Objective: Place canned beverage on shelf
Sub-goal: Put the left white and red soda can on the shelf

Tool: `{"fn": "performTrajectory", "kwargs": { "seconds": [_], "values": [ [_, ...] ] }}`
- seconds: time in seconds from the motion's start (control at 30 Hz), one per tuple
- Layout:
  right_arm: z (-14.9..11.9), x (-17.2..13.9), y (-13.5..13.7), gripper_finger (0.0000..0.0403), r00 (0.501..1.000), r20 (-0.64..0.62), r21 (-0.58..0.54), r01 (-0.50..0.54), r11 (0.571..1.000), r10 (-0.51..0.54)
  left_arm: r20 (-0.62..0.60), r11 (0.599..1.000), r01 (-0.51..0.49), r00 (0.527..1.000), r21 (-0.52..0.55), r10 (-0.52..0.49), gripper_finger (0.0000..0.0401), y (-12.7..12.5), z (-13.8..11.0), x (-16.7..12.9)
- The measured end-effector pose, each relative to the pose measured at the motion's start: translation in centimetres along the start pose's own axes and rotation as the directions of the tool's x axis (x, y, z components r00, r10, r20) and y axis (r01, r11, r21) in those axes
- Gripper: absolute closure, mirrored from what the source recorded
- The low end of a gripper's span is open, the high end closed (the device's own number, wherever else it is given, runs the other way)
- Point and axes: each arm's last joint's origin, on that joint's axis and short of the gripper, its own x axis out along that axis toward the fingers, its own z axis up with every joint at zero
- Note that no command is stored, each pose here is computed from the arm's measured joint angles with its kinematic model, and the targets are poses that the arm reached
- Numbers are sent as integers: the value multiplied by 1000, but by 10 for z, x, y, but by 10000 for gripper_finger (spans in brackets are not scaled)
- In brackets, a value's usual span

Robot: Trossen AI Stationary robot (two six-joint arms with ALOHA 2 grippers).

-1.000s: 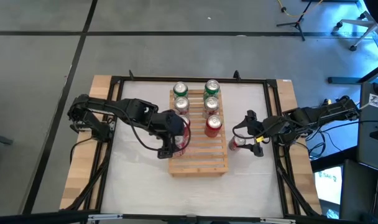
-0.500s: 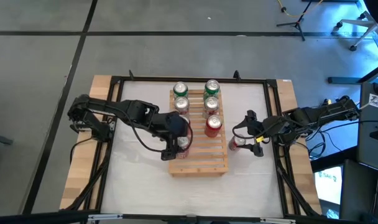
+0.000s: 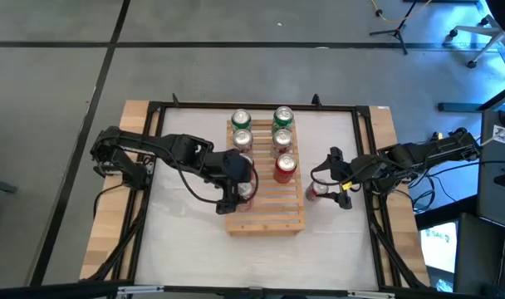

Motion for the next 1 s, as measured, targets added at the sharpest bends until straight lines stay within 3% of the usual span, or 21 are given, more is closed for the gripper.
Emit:
{"fn": "performTrajectory", "kwargs": {
  "seconds": [0.6, 1.0],
  "values": [
    [0, 0, 0, 23, 1000, 0, 0, 0, 1000, 0, -1, 1000, 0, 1000, 1, 0, 80, 0, 0, 0],
    [0, 0, 0, 23, 1000, 0, 0, 0, 1000, 0, 5, 1000, -21, 1000, 1, 21, 12, 0, 1, 2]
  ]
}}
